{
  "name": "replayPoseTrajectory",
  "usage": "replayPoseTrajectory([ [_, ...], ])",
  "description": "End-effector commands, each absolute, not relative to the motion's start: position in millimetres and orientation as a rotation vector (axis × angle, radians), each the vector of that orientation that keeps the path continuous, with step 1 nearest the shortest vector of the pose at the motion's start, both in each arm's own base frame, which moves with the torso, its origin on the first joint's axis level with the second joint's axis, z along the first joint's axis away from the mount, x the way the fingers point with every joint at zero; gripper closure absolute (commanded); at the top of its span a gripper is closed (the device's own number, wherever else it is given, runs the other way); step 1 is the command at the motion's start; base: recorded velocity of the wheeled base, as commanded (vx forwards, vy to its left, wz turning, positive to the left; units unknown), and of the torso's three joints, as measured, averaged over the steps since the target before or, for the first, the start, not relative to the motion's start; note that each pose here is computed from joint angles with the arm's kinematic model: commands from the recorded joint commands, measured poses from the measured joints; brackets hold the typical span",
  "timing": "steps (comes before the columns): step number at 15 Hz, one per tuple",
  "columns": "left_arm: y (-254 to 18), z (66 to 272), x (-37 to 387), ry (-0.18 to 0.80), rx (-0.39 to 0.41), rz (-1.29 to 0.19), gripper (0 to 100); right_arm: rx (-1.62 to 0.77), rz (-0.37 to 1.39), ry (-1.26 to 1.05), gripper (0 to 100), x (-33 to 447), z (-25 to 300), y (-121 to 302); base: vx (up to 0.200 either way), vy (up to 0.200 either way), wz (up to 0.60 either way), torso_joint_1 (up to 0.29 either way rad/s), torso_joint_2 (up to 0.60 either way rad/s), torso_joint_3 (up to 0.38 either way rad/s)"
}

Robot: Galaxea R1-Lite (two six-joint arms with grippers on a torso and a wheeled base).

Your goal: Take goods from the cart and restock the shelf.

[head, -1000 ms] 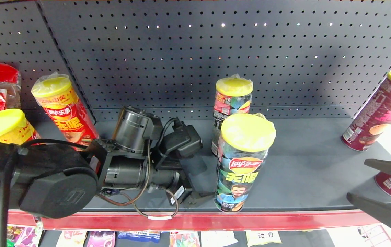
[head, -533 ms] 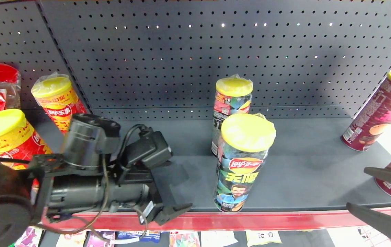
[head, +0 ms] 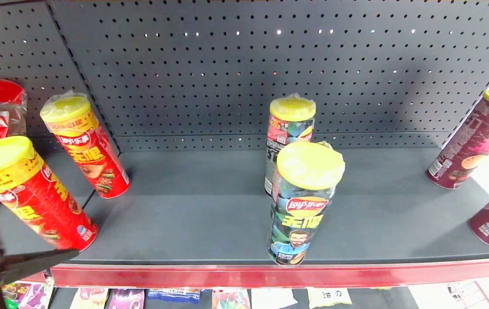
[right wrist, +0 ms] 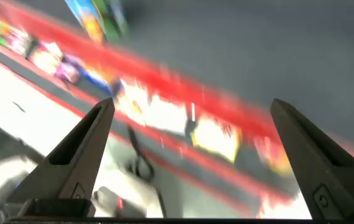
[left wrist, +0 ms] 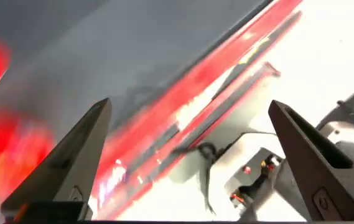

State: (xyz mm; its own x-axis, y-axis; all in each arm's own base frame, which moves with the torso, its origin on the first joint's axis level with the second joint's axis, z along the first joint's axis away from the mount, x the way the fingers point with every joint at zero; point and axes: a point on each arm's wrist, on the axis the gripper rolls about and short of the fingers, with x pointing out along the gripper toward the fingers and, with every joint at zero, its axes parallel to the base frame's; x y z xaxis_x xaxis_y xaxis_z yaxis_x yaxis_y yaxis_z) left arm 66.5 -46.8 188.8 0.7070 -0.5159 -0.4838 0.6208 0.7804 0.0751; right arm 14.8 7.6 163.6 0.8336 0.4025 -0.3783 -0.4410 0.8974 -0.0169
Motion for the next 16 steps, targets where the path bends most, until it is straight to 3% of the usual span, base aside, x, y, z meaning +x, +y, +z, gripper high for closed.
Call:
replayPoseTrajectory([
  [1,8,174,-12,0.38,0.057,-0.286,0,-0.096,0.243,0.311,0,-41,152,-11,0.0,0.0,0.0,0.0,0.0,0.0],
  [4,10,152,-34,0.427,0.0,-0.084,0,-0.067,0.049,0.333,0,-44,151,-4,0.0,0.0,0.0,0.0,0.0,0.0],
  [7,4,116,-40,0.469,-0.033,0.074,0,-0.008,-0.248,0.379,0,-40,141,10,0.0,0.0,0.0,0.0,0.0,0.0],
  [9,4,97,-45,0.307,-0.05,0.066,0,-0.016,-0.195,0.311,0,-50,130,15,0.0,0.0,0.0,0.0,0.0,0.0],
  [12,3,107,-34,0.094,-0.146,0.053,0,-0.07,-0.05,0.27,0,-47,118,15,0.0,0.0,0.0,0.0,0.0,0.0],
  [15,1,87,-18,-0.031,-0.131,-0.04,0,-0.09,0.012,0.146,0,-27,102,12,0.0,0.0,0.0,0.0,0.0,0.0],
  [16,1,84,-18,-0.002,-0.127,-0.036,0,-0.101,0.01,0.103,0,-20,93,10,0.0,0.0,0.0,0.0,0.0,0.0],
])
